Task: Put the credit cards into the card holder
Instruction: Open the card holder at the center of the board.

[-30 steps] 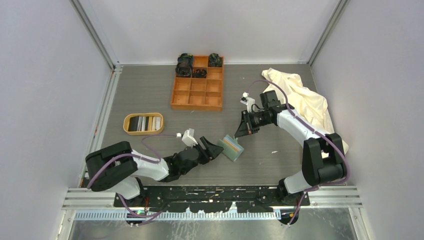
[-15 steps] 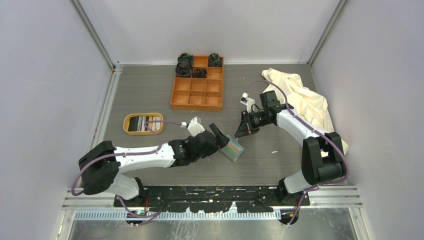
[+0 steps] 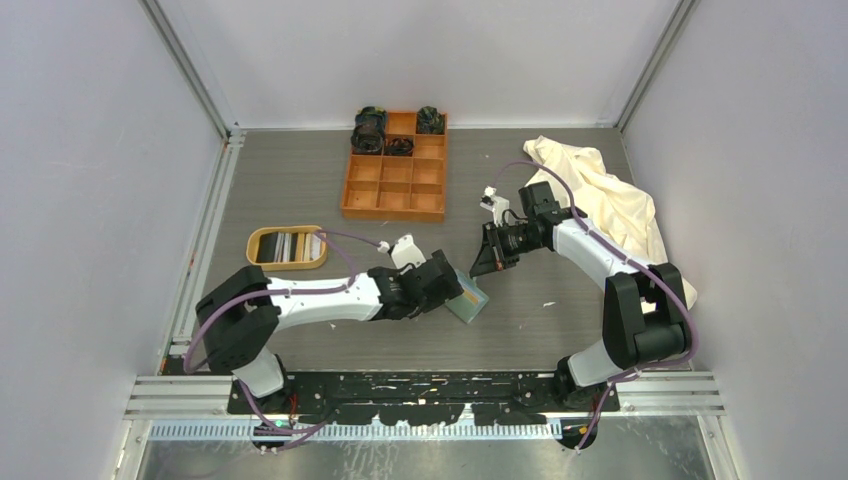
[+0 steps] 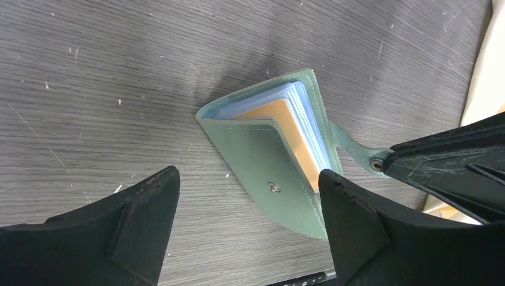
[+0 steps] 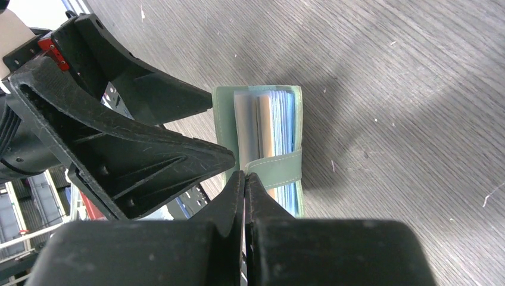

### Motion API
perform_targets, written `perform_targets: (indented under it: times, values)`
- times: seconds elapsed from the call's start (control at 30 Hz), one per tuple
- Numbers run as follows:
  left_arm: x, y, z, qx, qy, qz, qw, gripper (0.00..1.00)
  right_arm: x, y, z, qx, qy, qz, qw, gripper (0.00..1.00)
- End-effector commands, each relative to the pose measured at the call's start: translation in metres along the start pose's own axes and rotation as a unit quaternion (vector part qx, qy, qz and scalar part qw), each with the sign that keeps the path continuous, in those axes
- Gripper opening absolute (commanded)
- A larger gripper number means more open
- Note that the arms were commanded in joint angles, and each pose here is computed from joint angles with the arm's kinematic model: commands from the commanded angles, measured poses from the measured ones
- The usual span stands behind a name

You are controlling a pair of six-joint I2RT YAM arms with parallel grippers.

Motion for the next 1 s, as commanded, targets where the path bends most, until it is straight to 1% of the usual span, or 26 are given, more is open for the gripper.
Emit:
perform_targets:
  times: [0.0, 0.07, 0.23, 0.4, 0.73, 0.93, 0.97]
  values:
    - [-0.003, -0.012, 0.006, -0.004, -0.013, -0.001, 1.000, 0.85, -0.002, 0.005, 0.007, -0.015, -0.006, 0.006, 1.000, 0.01]
    - [-0.001, -0.011, 0.004, -0.002, -0.010, 0.001, 1.000, 0.83, -0.002, 0.005, 0.007, -0.015, -0.005, 0.007, 1.000, 0.01]
    - [0.000, -0.008, 0.002, -0.001, -0.007, -0.005, 1.000, 0.70, -0.003, 0.005, 0.007, -0.015, -0.005, 0.006, 1.000, 0.01]
    - [-0.001, -0.003, 0.001, -0.001, -0.008, -0.012, 1.000, 0.60, -0.003, 0.006, 0.007, -0.018, -0.005, 0.006, 1.000, 0.01]
    - [-0.004, 0.010, 0.002, 0.009, -0.004, -0.026, 1.000, 0.48, -0.005, 0.007, 0.009, -0.022, -0.009, 0.001, 1.000, 0.01]
    - [-0.009, 0.016, 0.005, 0.024, -0.013, -0.033, 0.999, 0.42, -0.006, 0.005, 0.010, -0.022, -0.012, -0.009, 1.000, 0.01]
    - [-0.010, 0.017, 0.005, 0.027, -0.014, -0.036, 0.999, 0.39, -0.007, 0.004, 0.010, -0.023, -0.013, -0.011, 1.000, 0.01]
Point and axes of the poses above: each gripper's point midway between its finger pads, its own x axis out along the fingers, its own y axis along the line the jaws close on, z = x × y, the point moved 7 cm from there along -x, back along the fingers, and after that the axes turned 7 degrees about x, right-handed, at the moved point
